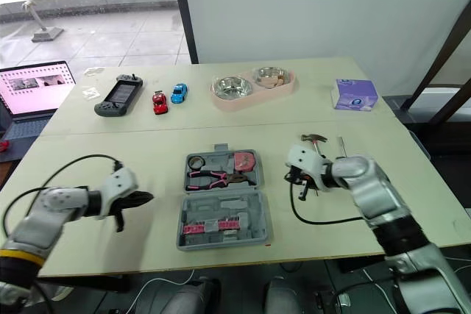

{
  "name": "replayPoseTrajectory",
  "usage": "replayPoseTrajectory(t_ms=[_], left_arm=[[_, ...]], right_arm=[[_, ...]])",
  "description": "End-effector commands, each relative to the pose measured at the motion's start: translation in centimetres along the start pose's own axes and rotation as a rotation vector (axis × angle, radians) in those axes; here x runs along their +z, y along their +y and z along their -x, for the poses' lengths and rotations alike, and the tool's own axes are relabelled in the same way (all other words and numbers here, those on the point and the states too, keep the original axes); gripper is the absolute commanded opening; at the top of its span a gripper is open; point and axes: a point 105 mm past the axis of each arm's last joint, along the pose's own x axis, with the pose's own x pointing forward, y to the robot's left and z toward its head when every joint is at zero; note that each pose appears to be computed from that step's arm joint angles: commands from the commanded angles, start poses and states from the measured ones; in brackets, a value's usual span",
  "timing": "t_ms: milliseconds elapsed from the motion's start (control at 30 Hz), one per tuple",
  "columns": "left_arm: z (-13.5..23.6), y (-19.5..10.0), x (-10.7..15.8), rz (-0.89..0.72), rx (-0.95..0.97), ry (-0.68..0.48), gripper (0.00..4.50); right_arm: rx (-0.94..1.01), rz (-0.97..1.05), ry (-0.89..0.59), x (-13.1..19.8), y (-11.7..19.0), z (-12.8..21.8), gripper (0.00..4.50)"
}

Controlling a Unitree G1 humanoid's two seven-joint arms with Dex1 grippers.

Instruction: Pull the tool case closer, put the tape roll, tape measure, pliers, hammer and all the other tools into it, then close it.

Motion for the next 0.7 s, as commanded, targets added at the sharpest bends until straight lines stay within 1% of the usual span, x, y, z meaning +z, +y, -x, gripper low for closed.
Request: replayPoseTrajectory(t_ms=[33, 100, 133, 200, 300, 367, 433, 567, 700], left_arm=[[3.8, 0.6, 2.1, 0.013, 0.014, -0.151, 0.07], [5.9, 0.4, 2.3, 0.031, 0.008, -0.208, 0.0], [7.4, 0.5, 2.5, 0.043, 0.02, -0.248, 0.26], [9.9, 0.8, 2.0, 0.075, 0.057, -0.278, 0.89], [13.0, 1.3, 0.0, 0.109, 0.121, -0.236, 2.4], [14.4, 1.4, -1.0, 0.123, 0.159, -0.211, 3.52], [15.2, 1.4, -1.8, 0.132, 0.19, -0.192, 4.46], [16.2, 1.2, -3.7, 0.18, 0.245, -0.169, 4.46], [16.0, 0.6, -4.1, 0.184, 0.243, -0.171, 4.46]], right_arm=[[-0.084, -0.026, -0.143, 1.3, -1.1, 3.4, 0.0], [-0.116, -0.071, -0.21, 1.1, -1.3, 5.1, 0.54], [-0.116, -0.097, -0.239, 0.5, -1.1, 6.3, 0.89], [-0.134, -0.135, -0.278, -0.7, -1.1, 8.6, 1.87], [-0.19, -0.175, -0.284, -2.7, -1.6, 11.6, 3.43], [-0.211, -0.198, -0.262, -4.0, -1.8, 13.0, 4.47], [-0.234, -0.217, -0.239, -5.0, -2.1, 13.8, 4.5], [-0.263, -0.249, -0.193, -7.2, -2.2, 14.1, 4.5], [-0.246, -0.255, -0.181, -7.9, -1.9, 13.5, 4.5]])
